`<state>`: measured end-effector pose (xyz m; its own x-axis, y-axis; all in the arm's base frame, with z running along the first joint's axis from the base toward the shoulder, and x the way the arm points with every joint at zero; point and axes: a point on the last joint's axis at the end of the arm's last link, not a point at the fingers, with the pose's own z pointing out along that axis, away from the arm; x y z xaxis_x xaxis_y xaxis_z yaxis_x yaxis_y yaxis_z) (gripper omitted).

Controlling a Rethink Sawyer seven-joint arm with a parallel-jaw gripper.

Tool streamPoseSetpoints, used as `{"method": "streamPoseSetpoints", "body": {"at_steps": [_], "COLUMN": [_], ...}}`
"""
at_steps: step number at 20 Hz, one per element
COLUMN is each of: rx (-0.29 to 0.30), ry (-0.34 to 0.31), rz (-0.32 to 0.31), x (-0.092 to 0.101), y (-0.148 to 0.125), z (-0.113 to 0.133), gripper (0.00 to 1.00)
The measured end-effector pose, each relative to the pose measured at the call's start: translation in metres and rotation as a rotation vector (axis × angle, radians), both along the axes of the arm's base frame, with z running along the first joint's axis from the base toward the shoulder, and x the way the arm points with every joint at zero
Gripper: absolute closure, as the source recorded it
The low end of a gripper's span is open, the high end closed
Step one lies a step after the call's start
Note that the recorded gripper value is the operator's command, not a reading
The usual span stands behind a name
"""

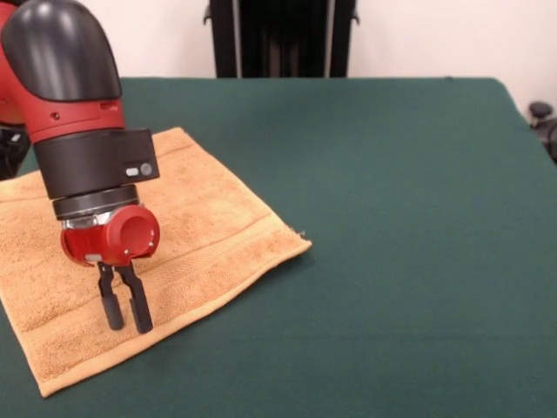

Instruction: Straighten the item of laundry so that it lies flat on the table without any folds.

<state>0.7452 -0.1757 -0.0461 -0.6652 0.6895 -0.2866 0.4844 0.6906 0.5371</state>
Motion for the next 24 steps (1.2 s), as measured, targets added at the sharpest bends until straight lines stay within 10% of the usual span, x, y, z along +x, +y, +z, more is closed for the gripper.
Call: {"method": "streamPoseSetpoints", "body": {"at_steps": [17,24], "rx": [-0.034,-0.132], "ry": [-0.038,-0.006], "rz": [0.001,0.046], "x": [0.003,-0.001], "y": [0.021,0.044], "z": [0.002,0.014], "gripper": [0.0,0.0]}}
